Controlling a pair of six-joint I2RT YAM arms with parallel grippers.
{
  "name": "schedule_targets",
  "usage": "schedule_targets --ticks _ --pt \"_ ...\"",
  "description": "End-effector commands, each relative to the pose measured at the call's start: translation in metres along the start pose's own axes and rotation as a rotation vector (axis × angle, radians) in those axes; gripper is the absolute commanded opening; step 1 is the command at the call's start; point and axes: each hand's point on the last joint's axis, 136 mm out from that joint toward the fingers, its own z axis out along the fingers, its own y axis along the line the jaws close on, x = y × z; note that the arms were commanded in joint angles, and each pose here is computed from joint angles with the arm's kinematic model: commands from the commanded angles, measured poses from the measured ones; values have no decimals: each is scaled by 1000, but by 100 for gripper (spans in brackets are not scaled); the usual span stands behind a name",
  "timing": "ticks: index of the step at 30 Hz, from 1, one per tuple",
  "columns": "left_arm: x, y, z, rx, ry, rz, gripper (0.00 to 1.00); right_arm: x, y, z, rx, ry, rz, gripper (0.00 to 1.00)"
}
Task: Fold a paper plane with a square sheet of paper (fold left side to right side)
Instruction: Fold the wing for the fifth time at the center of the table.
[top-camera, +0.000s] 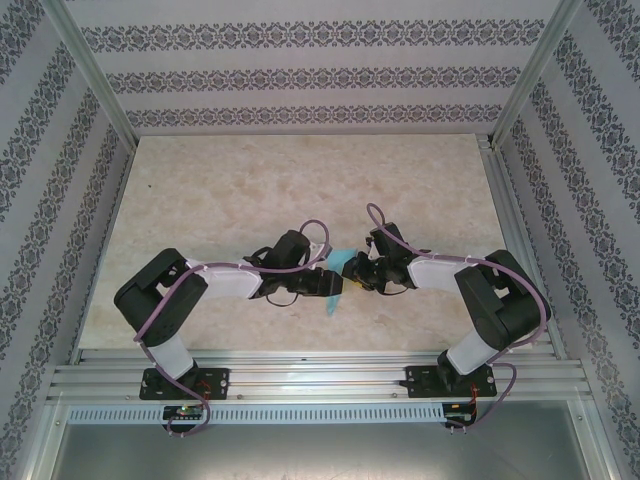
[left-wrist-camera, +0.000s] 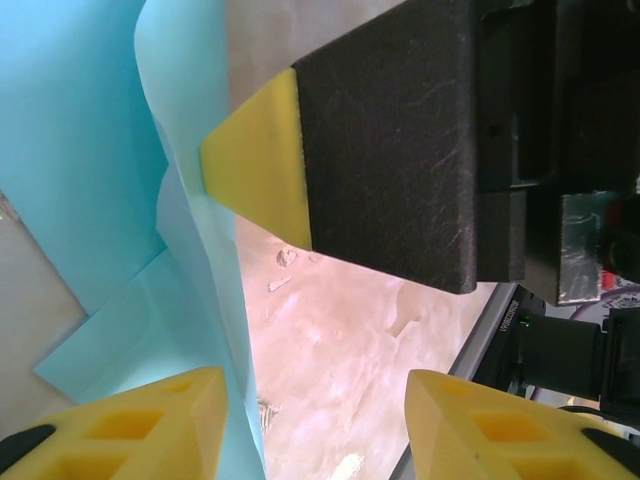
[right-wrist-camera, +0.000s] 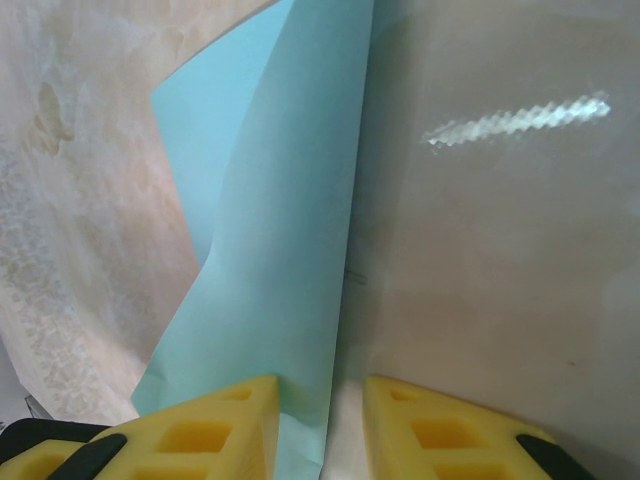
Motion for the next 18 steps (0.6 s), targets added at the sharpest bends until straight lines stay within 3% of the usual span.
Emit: schedule_targets --ticks 1,11,18 --pt "14 11 9 -32 40 15 51 -5 11 6 -19 -10 -24 29" --pt "22 21 16 -110 62 30 54 -5 11 6 -16 -6 -23 29" --pt "23 22 18 -158 75 57 46 -5 12 7 -17 -2 -25 29"
